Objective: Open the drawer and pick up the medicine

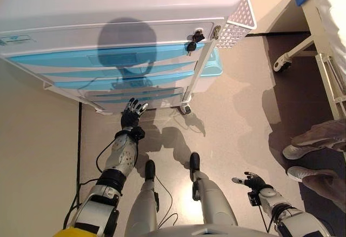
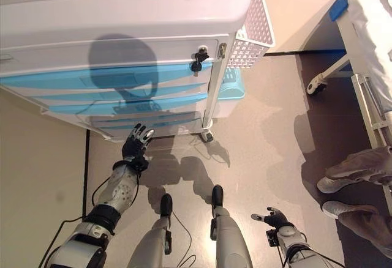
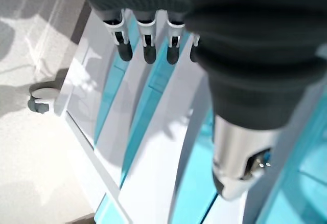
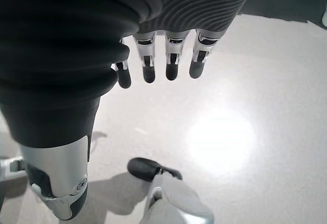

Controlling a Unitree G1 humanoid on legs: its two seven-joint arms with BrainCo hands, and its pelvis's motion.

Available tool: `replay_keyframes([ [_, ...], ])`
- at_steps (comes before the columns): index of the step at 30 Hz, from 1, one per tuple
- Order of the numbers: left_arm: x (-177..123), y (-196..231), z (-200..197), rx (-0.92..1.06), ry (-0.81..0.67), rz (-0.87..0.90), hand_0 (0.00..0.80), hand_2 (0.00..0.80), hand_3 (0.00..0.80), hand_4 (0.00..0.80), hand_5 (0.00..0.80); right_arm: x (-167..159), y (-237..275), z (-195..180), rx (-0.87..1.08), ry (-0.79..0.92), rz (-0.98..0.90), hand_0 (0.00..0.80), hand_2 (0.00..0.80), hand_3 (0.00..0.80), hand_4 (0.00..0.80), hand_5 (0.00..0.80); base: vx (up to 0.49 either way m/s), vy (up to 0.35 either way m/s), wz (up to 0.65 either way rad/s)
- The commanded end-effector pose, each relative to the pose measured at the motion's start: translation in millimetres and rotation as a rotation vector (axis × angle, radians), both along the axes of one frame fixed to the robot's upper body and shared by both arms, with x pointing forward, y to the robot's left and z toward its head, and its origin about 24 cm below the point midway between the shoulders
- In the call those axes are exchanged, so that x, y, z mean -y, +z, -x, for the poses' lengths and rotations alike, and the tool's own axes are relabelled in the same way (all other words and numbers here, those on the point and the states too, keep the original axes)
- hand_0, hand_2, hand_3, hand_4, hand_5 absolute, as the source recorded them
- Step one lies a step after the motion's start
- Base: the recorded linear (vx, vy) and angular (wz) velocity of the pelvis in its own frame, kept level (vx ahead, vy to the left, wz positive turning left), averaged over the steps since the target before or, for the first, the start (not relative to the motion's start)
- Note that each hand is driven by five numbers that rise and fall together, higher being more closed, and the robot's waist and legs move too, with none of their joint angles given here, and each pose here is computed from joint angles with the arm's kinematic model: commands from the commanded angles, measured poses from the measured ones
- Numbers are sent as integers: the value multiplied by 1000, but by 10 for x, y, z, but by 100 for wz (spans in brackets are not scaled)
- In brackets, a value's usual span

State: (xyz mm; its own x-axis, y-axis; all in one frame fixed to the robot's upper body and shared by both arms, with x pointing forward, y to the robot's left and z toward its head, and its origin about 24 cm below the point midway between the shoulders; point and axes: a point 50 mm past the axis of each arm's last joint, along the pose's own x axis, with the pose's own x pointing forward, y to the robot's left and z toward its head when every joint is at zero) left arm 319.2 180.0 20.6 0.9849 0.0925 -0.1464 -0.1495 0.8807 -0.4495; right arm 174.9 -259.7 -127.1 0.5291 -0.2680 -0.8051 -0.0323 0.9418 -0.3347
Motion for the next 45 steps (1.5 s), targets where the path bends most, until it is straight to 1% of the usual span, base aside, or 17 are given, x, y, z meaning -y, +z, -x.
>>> replay_keyframes([
  [1, 0, 379, -144, 182, 7, 41, 0, 0, 0, 0, 0, 42, -48, 151, -31, 17, 15, 0, 0, 0, 0, 0, 0, 0, 0],
  [25, -76, 660, -267, 292, 48, 120, 0, 0, 0, 0, 0, 27, -52, 150, -29, 25, 3, 0, 0, 0, 0, 0, 0, 0, 0],
  [30, -81, 747, -303, 330, 58, 166, 0, 0, 0, 0, 0, 7, -47, 123, -19, 24, -7, 0, 0, 0, 0, 0, 0, 0, 0],
  [37, -71, 762, -300, 346, 53, 204, 0, 0, 0, 0, 0, 0, -58, 145, -24, 22, -11, 0, 0, 0, 0, 0, 0, 0, 0],
  [45, -149, 832, -292, 396, 88, 279, 0, 0, 0, 0, 0, 20, -66, 177, -31, 16, -10, 0, 0, 0, 0, 0, 0, 0, 0],
])
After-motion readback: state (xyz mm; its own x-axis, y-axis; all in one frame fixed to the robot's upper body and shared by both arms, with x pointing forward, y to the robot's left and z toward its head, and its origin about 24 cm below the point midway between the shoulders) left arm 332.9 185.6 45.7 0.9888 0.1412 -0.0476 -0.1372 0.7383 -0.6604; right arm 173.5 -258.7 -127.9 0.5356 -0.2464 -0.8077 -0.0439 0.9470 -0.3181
